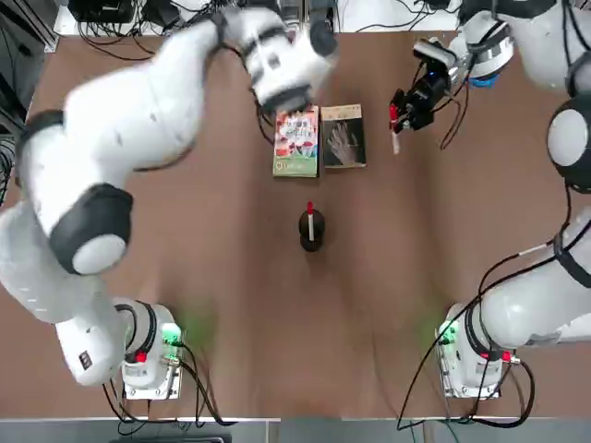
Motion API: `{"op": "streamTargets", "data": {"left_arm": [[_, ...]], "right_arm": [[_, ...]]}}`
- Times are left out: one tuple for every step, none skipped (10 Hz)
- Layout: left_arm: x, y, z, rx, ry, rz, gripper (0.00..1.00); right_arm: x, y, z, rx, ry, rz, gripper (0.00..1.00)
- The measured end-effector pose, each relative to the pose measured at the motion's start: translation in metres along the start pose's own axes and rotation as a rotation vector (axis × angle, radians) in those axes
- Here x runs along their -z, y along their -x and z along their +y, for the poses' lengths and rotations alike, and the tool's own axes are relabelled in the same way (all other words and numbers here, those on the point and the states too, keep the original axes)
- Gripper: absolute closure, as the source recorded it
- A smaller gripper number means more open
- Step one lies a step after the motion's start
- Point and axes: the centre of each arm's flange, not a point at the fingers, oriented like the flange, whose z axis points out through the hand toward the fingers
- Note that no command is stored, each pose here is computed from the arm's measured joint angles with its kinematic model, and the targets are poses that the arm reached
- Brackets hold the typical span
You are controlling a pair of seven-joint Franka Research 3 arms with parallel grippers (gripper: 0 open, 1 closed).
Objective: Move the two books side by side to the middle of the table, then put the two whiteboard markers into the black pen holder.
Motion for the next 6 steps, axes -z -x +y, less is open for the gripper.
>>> {"op": "streamTargets", "data": {"left_arm": [[0.001, -0.038, -0.035, 0.006, 0.02, -0.033, 0.29], [0.001, -0.072, -0.069, 0.009, 0.041, -0.059, 0.29], [0.002, -0.097, -0.1, 0.013, 0.062, -0.079, 0.29], [0.001, -0.12, -0.132, 0.011, 0.08, -0.094, 0.29], [0.0, -0.141, -0.164, 0.005, 0.1, -0.108, 0.29], [0.001, -0.158, -0.196, -0.004, 0.119, -0.12, 0.26]], "right_arm": [[-0.02, 0.003, 0.012, 0.01, -0.022, 0.015, 0.78], [-0.041, 0.005, 0.026, 0.017, -0.025, 0.031, 0.78], [-0.062, 0.002, 0.04, 0.031, -0.017, 0.036, 0.78], [-0.087, -0.003, 0.053, 0.05, -0.008, 0.033, 0.78], [-0.114, -0.004, 0.066, 0.071, 0.001, 0.035, 0.78], [-0.138, 0.001, 0.076, 0.088, 0.006, 0.042, 0.78]]}}
